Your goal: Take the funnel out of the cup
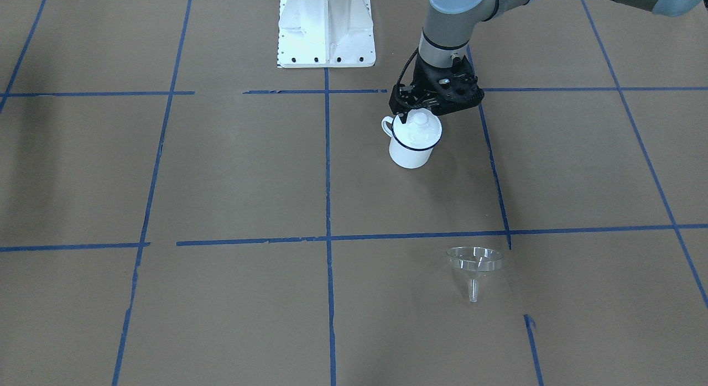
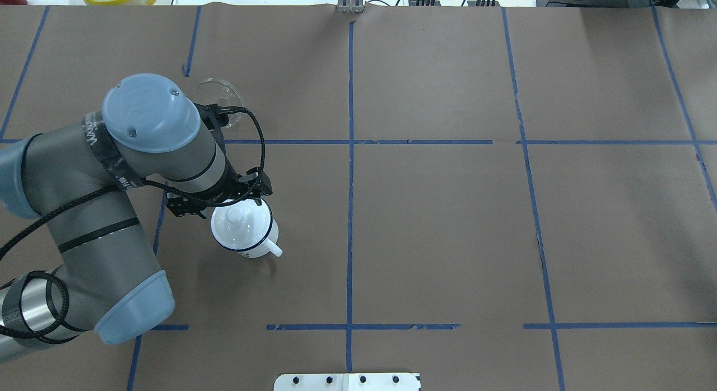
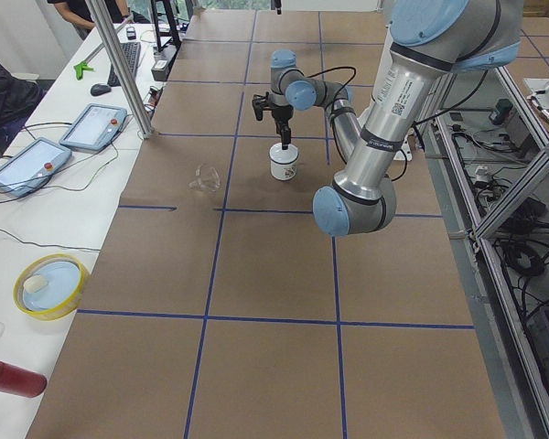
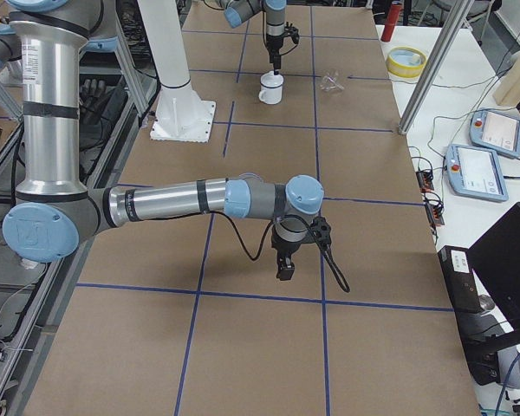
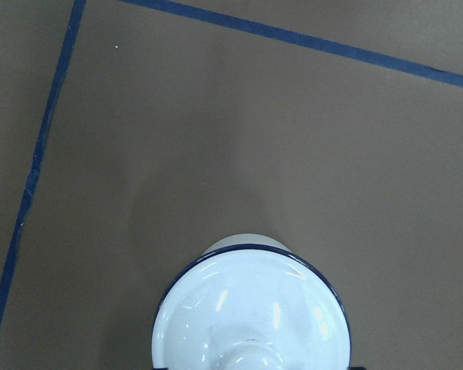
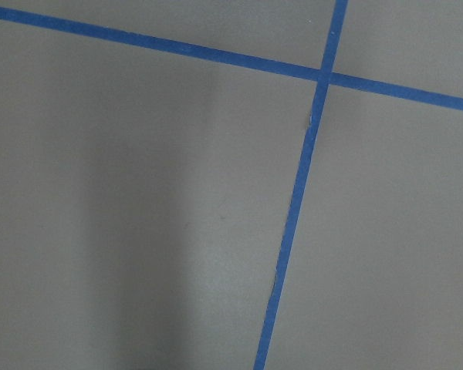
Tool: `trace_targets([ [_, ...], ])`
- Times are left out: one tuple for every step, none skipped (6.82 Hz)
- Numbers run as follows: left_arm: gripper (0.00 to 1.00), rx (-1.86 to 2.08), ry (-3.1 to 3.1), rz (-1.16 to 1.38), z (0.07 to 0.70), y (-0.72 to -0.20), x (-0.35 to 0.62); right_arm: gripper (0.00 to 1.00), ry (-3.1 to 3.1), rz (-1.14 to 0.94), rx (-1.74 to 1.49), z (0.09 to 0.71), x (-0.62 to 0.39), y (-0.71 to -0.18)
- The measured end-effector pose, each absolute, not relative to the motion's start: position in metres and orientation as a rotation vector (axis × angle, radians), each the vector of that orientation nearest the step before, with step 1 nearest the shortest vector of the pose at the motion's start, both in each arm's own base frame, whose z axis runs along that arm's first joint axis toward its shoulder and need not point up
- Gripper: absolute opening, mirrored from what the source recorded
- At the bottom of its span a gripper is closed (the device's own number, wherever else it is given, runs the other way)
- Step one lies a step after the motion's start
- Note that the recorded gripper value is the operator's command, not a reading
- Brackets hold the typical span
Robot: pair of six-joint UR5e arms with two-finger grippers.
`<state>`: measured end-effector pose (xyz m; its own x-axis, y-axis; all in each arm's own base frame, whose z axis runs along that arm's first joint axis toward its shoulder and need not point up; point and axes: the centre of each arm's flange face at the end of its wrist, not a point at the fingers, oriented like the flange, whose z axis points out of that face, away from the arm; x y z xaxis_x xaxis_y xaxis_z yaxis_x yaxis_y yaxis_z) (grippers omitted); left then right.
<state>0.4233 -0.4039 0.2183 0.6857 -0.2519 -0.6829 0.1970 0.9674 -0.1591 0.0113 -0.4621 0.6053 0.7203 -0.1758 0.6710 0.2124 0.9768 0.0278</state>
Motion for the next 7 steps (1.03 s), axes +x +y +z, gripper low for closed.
trace_targets([
  [1.0, -0.06, 0.784, -0.245, 0.215, -0.407, 0.416, 1.0, -0.736, -0.215, -0.052, 0.605, 0.011, -0.462],
  [1.0, -0.018, 0.802, -0.228, 0.209, -0.419, 0.395, 1.0, -0.736, -0.215, -0.052, 0.605, 0.011, -0.462],
  [1.0, 0.047, 0.812, -0.193, 0.205, -0.44, 0.365, 1.0, -0.736, -0.215, -0.051, 0.605, 0.011, -0.462],
  [1.0, 0.122, 0.81, -0.14, 0.206, -0.462, 0.333, 1.0, -0.736, -0.215, -0.051, 0.605, 0.011, -0.462],
  [1.0, 0.186, 0.806, -0.106, 0.214, -0.481, 0.305, 1.0, -0.736, -0.215, -0.051, 0.605, 0.011, -0.462],
  [1.0, 0.231, 0.804, -0.1, 0.233, -0.498, 0.277, 1.0, -0.736, -0.215, -0.052, 0.605, 0.011, -0.462],
  [1.0, 0.251, 0.802, -0.086, 0.264, -0.522, 0.24, 1.0, -0.736, -0.215, -0.052, 0.605, 0.011, -0.462],
])
